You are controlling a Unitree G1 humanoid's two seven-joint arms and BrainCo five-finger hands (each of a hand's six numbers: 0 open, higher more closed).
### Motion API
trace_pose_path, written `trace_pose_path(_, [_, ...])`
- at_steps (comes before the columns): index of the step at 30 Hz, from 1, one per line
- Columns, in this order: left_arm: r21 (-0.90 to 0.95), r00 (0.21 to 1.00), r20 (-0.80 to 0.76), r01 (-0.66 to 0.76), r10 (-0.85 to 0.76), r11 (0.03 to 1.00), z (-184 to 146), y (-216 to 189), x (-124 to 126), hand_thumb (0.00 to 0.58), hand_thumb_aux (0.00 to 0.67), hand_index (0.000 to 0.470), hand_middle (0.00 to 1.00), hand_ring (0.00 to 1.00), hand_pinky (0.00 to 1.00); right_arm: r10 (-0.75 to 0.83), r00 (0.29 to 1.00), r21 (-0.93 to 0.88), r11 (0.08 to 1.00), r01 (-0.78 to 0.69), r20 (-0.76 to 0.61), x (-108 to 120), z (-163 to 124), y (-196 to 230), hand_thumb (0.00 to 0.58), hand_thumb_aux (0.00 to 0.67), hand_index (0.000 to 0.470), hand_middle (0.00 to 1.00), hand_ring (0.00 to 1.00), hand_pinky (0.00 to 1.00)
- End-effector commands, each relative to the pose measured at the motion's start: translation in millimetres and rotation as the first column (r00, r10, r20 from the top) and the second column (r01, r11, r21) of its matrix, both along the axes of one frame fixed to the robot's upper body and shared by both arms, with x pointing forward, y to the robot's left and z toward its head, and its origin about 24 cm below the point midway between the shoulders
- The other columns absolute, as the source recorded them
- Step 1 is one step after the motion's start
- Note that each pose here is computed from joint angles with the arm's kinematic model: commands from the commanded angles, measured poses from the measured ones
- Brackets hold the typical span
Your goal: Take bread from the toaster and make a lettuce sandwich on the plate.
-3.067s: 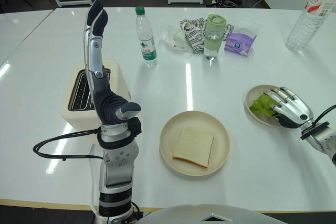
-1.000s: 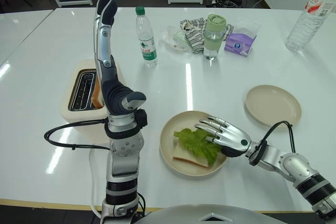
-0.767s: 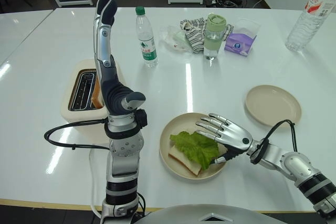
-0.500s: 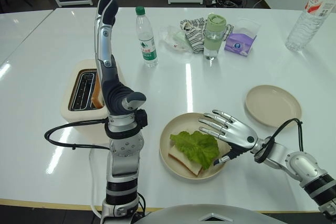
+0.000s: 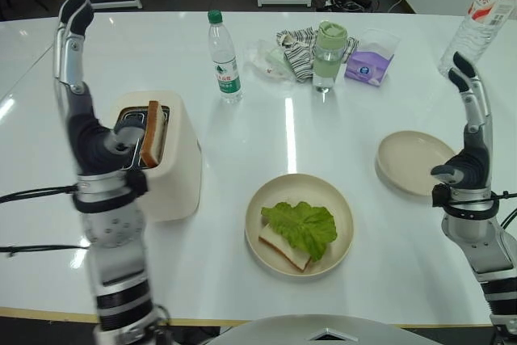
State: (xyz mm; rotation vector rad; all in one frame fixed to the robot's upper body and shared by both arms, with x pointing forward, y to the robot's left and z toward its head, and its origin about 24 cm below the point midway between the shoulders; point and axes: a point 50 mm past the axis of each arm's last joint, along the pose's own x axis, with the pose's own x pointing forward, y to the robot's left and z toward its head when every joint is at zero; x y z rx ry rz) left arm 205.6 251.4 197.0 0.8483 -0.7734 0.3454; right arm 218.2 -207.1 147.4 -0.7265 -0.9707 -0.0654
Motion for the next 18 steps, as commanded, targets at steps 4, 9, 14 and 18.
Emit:
trace_pose_path(4, [0.464, 0.808, -0.419, -0.201, 0.414, 0.863, -27, 68, -3, 0.0, 0.0, 0.0, 0.0, 0.0, 0.0, -0.021, 1.0, -0.089, 0.996, 0.021, 0.006, -5, -10, 11, 0.0, 0.0, 0.0, 0.0, 0.0, 0.0])
trace_pose_path(9, [0.559, 0.74, -0.503, -0.116, 0.447, 0.821, -45, 59, 0, 0.0, 0.0, 0.0, 0.0, 0.0, 0.0, -0.066, 0.997, -0.114, 0.991, 0.071, 0.044, -6, -10, 11, 0.0, 0.0, 0.0, 0.0, 0.0, 0.0])
trace_pose_path(14, [0.553, 0.725, -0.541, -0.075, 0.426, 0.83, -55, 47, -1, 0.0, 0.0, 0.0, 0.0, 0.0, 0.0, -0.106, 0.992, -0.124, 0.986, 0.113, 0.061, -9, -11, 8, 0.0, 0.0, 0.0, 0.0, 0.0, 0.0])
trace_pose_path(18, [0.521, 0.728, -0.567, -0.044, 0.384, 0.853, -57, 35, -3, 0.0, 0.0, 0.0, 0.0, 0.0, 0.0, -0.13, 0.989, -0.155, 0.978, 0.14, 0.068, -9, -15, 9, 0.0, 0.0, 0.0, 0.0, 0.0, 0.0])
